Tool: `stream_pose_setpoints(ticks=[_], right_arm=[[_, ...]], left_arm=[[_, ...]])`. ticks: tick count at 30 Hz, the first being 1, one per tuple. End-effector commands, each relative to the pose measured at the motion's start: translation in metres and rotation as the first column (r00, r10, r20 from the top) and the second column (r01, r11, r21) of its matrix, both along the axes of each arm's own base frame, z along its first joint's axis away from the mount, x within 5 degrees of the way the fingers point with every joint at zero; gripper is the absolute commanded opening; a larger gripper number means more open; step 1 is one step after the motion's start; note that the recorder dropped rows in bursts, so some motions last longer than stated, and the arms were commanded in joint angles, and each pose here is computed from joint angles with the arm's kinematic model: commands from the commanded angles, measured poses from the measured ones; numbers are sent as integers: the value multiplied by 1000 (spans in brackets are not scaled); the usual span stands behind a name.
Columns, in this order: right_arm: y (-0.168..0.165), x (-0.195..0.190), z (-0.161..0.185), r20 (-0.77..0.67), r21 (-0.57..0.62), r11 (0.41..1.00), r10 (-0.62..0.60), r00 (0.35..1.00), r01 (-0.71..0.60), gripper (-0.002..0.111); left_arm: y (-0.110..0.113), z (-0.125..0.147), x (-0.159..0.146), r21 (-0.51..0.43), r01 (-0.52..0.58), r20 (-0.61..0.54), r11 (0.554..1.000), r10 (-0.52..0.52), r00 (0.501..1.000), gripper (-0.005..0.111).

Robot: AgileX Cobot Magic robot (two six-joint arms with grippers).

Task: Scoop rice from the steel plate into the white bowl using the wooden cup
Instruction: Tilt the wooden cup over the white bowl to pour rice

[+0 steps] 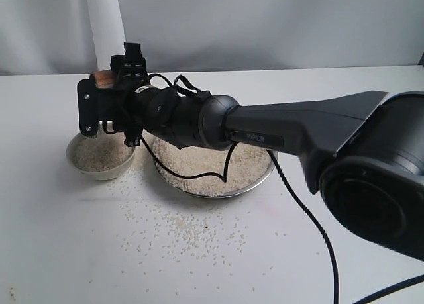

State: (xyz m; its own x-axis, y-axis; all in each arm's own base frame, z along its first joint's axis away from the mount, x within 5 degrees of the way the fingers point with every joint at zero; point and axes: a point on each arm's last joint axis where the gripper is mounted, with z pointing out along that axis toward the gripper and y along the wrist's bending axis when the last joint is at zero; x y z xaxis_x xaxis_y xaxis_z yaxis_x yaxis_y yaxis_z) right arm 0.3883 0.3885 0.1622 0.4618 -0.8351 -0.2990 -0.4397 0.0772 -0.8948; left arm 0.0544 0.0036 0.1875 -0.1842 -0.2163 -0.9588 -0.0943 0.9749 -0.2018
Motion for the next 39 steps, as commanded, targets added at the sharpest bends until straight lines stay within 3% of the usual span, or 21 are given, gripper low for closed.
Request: stream_pose_setpoints(ticks=[1, 9, 39], right_arm=[[0, 1, 7, 35, -5, 1000, -1, 999, 1, 0], [-5, -2, -6, 106, -109, 994, 31, 994, -19, 0], [-2, -3, -1, 266, -245, 966, 145, 953, -79, 0]], left_arm=[[0, 0, 0, -6, 5, 4, 1000, -5, 1000, 0], [0, 0, 0, -6, 5, 4, 1000, -5, 1000, 0], [0, 0, 0, -6, 5, 4, 1000, -5, 1000, 0]])
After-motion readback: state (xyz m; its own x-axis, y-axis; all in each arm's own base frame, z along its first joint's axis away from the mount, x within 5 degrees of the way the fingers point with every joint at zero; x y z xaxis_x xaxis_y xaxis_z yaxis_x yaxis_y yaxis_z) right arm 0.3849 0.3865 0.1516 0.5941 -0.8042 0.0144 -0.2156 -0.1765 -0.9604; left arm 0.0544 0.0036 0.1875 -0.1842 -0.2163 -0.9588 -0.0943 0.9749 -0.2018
